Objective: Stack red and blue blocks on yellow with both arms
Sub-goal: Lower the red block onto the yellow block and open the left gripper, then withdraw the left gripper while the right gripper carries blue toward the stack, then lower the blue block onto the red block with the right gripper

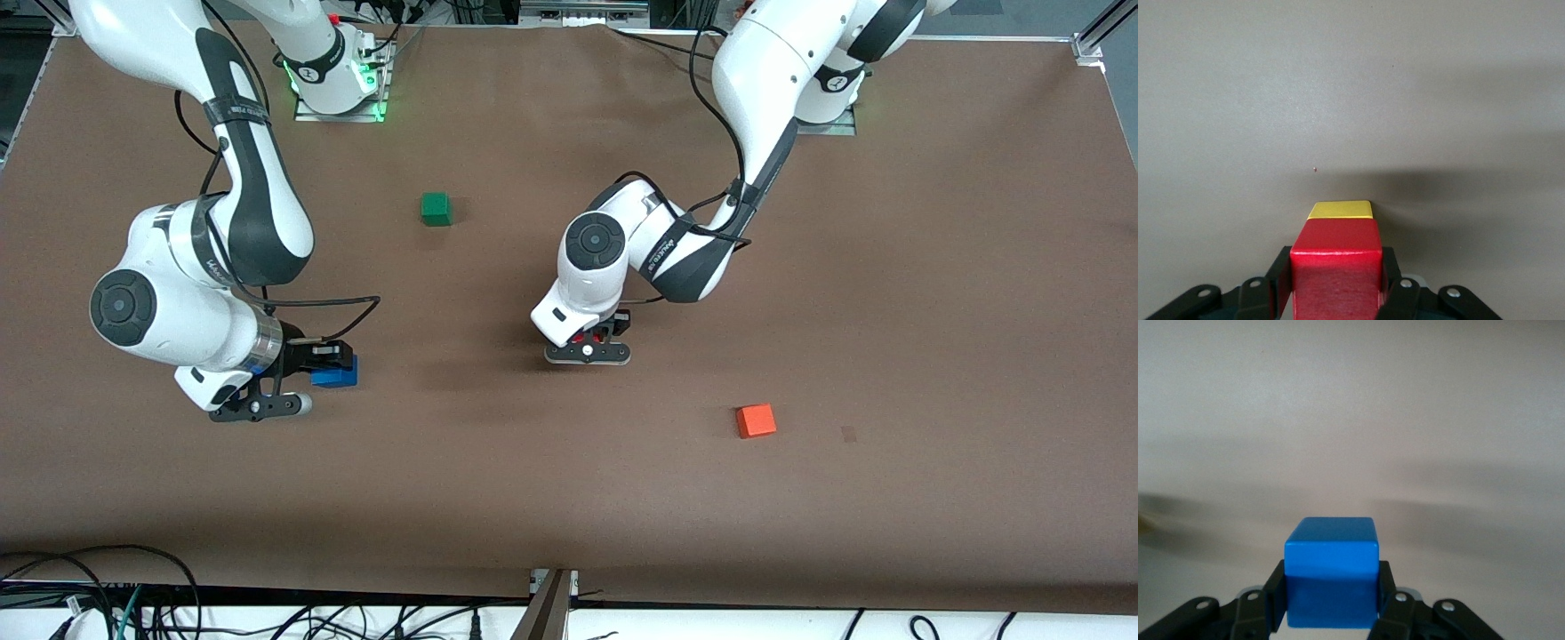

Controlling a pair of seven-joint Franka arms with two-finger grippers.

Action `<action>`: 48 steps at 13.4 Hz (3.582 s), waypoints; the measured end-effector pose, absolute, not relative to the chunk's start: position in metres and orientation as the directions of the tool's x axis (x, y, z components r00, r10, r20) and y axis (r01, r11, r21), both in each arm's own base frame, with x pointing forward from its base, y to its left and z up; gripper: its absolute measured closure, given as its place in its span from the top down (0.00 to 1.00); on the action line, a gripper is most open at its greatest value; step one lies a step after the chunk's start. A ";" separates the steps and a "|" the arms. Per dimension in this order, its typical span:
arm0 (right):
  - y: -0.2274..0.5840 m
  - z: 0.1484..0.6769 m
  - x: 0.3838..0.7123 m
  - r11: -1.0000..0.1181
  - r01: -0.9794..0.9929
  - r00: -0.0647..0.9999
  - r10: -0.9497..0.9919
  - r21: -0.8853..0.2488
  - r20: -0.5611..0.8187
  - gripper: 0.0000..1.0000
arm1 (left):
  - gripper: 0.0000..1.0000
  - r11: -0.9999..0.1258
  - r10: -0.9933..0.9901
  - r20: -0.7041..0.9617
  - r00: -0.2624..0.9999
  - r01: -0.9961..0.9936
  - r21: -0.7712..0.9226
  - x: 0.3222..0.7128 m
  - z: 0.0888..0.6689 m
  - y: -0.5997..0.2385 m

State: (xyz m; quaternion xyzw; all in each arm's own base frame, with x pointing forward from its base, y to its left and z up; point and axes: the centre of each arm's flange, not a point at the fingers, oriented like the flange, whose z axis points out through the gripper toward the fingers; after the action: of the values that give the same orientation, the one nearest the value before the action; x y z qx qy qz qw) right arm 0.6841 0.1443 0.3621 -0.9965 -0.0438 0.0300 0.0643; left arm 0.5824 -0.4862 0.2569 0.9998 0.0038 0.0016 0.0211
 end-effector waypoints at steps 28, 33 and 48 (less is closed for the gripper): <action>0.531 0.331 0.572 -0.996 0.055 0.995 0.049 -0.076 0.083 0.55 | 1.00 -0.998 0.065 -0.142 0.988 0.065 -0.010 0.616 0.573 -0.002; 0.536 0.330 0.569 -0.997 0.038 0.996 0.032 -0.071 0.088 0.55 | 1.00 -0.996 0.093 -0.162 0.982 0.093 -0.007 0.618 0.558 0.014; 0.545 0.309 0.561 -0.999 0.020 0.996 0.016 -0.049 0.084 0.55 | 1.00 -0.996 0.085 -0.159 0.984 0.086 -0.004 0.618 0.558 0.009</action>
State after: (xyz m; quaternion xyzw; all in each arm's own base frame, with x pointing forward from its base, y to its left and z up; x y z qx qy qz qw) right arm 0.5610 0.5450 0.3090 -0.9988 -0.0092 -0.0416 0.0251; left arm 0.6181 0.0085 0.5580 0.9959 0.0430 -0.0796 0.0014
